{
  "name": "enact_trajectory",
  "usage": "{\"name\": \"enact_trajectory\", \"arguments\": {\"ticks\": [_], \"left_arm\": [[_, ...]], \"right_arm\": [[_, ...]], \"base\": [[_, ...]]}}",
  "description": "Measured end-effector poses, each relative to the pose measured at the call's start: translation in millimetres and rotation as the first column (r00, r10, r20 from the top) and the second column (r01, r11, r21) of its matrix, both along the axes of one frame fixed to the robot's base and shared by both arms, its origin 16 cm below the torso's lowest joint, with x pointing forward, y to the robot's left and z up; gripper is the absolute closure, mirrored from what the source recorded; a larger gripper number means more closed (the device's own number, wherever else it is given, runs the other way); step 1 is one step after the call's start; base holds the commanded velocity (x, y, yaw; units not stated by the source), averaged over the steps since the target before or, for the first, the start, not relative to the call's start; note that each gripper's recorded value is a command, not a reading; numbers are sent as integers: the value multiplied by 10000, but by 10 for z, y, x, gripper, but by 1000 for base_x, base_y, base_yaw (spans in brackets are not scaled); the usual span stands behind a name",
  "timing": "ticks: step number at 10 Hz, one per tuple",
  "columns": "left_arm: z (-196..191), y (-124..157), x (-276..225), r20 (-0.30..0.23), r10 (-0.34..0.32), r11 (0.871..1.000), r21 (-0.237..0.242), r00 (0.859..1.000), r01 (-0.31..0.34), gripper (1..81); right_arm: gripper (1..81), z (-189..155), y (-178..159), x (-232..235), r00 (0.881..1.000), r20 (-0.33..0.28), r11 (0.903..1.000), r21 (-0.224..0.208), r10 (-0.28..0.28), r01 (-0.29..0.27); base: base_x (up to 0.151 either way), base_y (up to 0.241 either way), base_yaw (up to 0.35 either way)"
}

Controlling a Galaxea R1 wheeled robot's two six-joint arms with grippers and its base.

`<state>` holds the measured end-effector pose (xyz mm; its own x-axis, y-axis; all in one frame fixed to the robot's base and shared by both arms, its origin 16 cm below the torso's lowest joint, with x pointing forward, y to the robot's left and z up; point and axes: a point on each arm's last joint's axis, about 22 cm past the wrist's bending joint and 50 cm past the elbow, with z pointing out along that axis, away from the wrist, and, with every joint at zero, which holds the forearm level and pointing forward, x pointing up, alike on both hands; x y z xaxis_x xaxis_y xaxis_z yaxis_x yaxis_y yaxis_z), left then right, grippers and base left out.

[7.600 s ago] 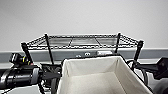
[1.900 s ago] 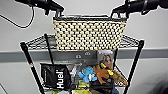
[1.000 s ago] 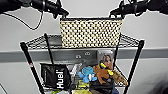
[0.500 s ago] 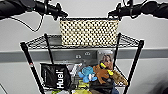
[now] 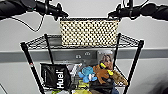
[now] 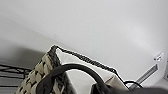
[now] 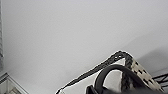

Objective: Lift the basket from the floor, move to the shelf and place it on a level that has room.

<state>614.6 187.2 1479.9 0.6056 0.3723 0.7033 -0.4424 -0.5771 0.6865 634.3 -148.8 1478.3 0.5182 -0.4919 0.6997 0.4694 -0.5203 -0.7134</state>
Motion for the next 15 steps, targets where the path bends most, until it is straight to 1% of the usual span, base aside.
{"name": "enact_trajectory", "arguments": {"ticks": [1,2,3,4,7,8,9,10,11,13,14,15], "left_arm": [[-47,-31,-8,15,-89,9999,101,10000,89,10],[-5,-77,-54,147,-210,9996,187,9997,207,10],[-4,-70,-60,163,-209,9996,188,9996,206,10],[-7,-64,-59,191,-215,9996,204,9996,211,10],[-3,-22,-114,298,-257,9995,201,9992,251,10],[-2,18,-170,310,-296,9992,294,9991,287,10],[-24,108,-224,277,-280,9990,343,9992,270,10],[-120,221,-297,15,-280,9983,514,9996,279,10],[-140,327,-351,-37,-218,9984,525,9998,220,10],[-3,498,-499,249,-112,9987,499,9996,99,10],[73,633,-585,408,10,9990,443,9992,-28,10],[93,808,-659,455,186,9990,398,9988,-205,10]], "right_arm": [[10,-7,1,-3,10000,-96,10000,48,8,-8],[10,-205,17,11,9994,-353,9989,-472,40,-57],[10,-309,21,19,9982,-597,9990,-422,85,-111],[10,-304,-3,13,9983,-583,9990,-431,72,-97],[10,-288,28,-116,9982,-508,9980,-543,303,-331],[10,-238,-42,-171,9984,-473,9983,-475,308,-330],[10,-170,-184,-232,9990,-392,9990,-372,221,-236],[10,-83,-391,-301,9996,-280,9996,-264,35,-42],[10,27,-579,-407,9999,-120,9999,-139,-99,98],[10,210,-779,-635,9998,163,9999,28,-135,134],[10,277,-884,-739,9994,284,9998,114,-179,176],[10,319,-1001,-843,9989,408,9996,170,-246,239]], "base": [[0,0,0],[0,0,0],[0,0,0],[0,0,0],[0,0,0],[0,0,0],[0,0,0],[0,0,0],[0,0,0],[0,0,0],[0,0,0],[0,0,0]]}}
